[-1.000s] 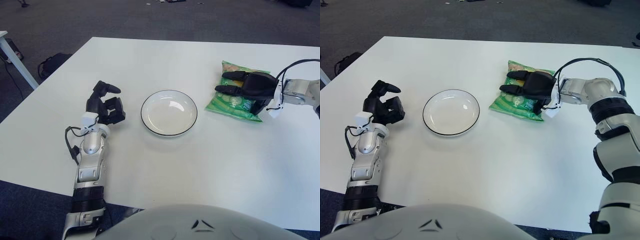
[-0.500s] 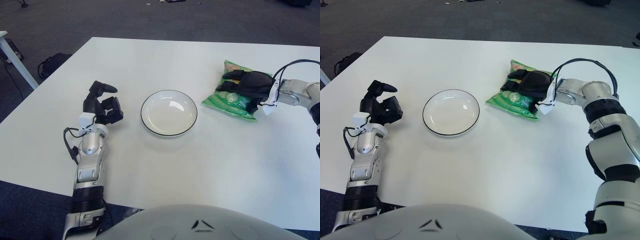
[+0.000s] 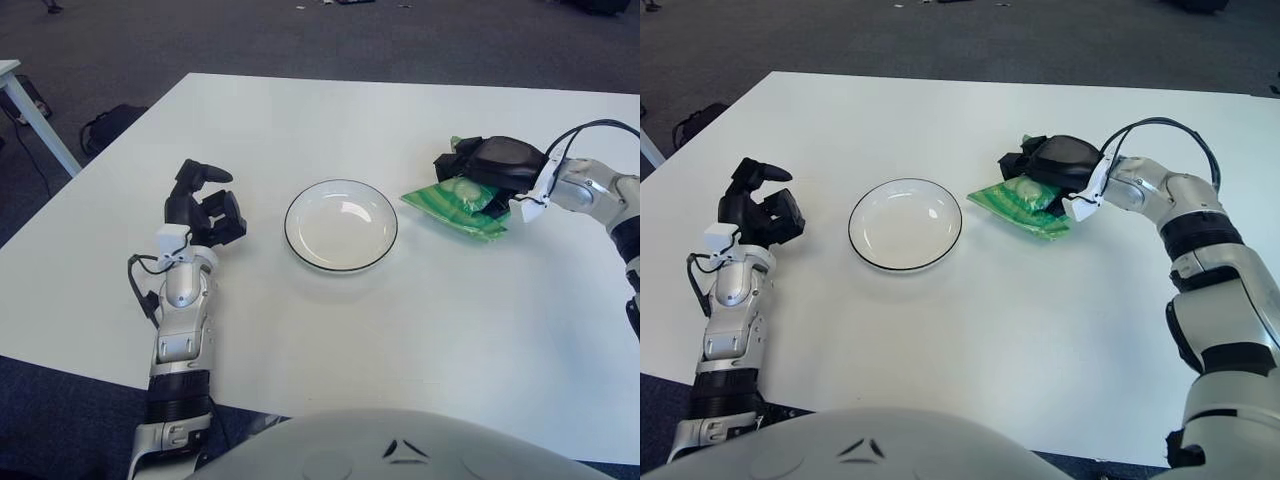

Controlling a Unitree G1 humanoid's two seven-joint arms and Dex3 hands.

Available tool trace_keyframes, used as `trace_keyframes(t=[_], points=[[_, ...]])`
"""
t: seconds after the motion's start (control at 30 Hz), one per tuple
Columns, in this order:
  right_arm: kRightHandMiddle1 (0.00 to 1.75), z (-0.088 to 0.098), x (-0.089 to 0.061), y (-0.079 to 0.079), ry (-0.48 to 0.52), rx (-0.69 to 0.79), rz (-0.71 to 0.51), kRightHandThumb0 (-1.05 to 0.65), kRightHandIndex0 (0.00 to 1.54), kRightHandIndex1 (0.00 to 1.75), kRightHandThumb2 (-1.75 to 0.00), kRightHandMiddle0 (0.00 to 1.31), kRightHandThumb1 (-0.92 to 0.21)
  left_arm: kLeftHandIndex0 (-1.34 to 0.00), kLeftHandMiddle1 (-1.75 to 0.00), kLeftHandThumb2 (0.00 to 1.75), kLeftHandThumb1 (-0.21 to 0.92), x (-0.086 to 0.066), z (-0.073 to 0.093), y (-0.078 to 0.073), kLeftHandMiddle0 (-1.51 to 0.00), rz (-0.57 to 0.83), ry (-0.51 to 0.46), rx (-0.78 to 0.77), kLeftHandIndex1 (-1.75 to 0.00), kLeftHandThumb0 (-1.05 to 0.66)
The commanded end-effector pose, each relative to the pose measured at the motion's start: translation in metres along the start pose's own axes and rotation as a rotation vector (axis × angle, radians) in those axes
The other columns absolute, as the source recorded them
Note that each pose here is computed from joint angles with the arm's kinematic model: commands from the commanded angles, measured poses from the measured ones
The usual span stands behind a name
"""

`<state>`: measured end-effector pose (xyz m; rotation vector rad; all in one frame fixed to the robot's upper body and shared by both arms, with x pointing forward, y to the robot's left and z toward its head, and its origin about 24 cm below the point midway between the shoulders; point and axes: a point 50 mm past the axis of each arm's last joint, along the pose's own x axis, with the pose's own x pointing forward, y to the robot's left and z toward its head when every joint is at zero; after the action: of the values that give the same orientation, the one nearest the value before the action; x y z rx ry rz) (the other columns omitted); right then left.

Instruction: Put the snack into the plate.

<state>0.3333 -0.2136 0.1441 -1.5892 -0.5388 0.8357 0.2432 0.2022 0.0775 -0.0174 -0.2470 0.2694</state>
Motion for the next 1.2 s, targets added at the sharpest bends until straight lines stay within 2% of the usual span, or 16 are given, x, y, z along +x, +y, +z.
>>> trace_keyframes(t=[0.0,0.13,0.5,0.87,1.17], points=[[1.75,0.0,-0.004,0.014,0.016,0.054,0.046,0.0,0.84,1.5,-1.47,0.57,-0.11,-0.53,-1.75,1.19,0.42,-0.022,-0.028,-0.001,-1.2,0.02,0.129,-0.034,-1.75,-0.44],[1.75,0.0,-0.004,0.014,0.026,0.076,0.037,0.0,0.83,1.56,-1.5,0.56,-0.11,-0.53,-1.75,1.18,0.42,-0.021,-0.028,-0.001,-1.2,0.022,0.13,-0.034,-1.75,-0.44],[1.75,-0.004,-0.014,-0.008,0.07,0.046,-0.067,0.0,0.85,1.56,-1.51,0.55,-0.1,-0.53,-1.75,1.19,0.42,-0.021,-0.027,-0.002,-1.21,0.031,0.122,-0.013,-1.75,-0.45],[1.75,-0.01,-0.013,-0.039,0.136,0.098,-0.23,0.0,0.79,1.65,-1.51,0.53,-0.13,-0.54,-1.75,1.2,0.41,-0.019,-0.029,-0.003,-1.2,0.032,0.128,-0.009,-1.75,-0.45],[1.75,-0.006,-0.006,-0.072,0.108,0.174,-0.378,0.0,0.78,1.64,-1.5,0.52,-0.14,-0.54,-1.75,1.21,0.4,-0.019,-0.031,-0.004,-1.21,0.015,0.132,-0.028,-1.75,-0.45]])
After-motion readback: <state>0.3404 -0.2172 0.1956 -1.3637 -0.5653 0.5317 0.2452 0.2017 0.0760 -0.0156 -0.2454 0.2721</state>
